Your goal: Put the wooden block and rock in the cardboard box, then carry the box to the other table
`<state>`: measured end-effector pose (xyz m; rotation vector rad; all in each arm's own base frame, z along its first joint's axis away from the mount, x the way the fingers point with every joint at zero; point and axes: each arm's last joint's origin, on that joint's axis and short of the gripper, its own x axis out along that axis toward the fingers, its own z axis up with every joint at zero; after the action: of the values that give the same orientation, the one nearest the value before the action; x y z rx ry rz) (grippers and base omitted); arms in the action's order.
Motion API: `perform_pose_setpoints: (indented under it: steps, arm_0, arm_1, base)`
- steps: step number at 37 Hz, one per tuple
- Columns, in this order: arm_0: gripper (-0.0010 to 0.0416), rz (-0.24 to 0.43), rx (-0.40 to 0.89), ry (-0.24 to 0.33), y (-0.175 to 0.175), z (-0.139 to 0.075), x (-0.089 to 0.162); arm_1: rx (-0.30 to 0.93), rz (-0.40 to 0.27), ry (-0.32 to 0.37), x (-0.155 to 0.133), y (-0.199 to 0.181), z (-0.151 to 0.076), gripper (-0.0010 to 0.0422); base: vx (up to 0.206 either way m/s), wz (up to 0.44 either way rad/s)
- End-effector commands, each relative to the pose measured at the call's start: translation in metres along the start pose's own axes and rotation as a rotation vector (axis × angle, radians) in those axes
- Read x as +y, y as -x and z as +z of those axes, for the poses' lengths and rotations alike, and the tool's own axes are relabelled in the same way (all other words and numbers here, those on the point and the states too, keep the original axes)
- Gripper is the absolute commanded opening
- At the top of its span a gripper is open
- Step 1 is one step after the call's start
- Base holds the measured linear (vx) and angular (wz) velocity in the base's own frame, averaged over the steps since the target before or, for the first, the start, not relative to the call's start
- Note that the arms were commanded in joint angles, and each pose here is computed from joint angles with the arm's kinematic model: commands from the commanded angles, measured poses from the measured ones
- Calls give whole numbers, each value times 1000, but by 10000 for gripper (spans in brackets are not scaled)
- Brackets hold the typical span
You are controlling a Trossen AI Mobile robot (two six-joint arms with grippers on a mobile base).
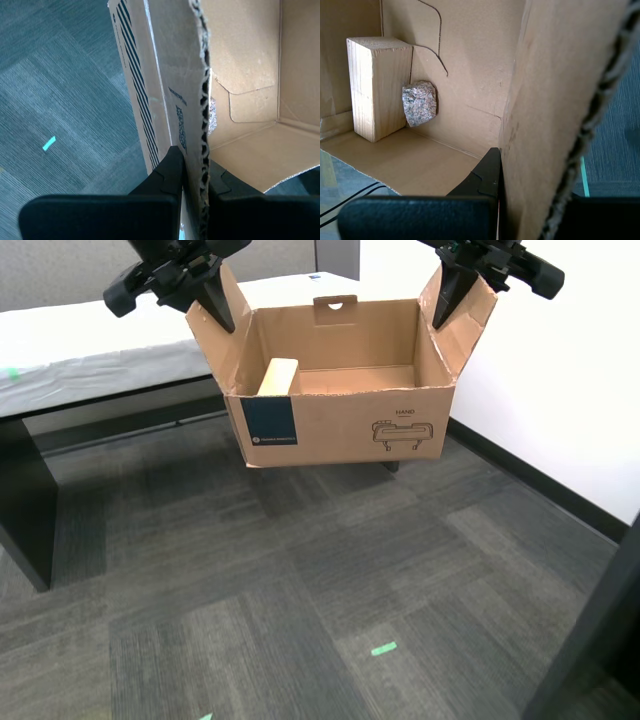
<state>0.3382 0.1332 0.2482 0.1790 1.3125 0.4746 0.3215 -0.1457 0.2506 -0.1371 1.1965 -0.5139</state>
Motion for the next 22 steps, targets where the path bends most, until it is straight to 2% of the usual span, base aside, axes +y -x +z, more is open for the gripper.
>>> perform_pose_setpoints:
  steps: [1,11,22]
  arm_0:
    - [-1,9,0,-20,0,0,1]
    - [-1,9,0,-47,0,0,1]
    - [-1,10,0,-46,0,0,2]
  arm_1:
    - [-3,-15,-20,-1,1,1,0]
    - [0,-15,-51,-1,0,0,0]
    - [19,-11,-62,-1,0,-2,0]
  base:
    - [174,135]
    - [178,195]
    - [182,248]
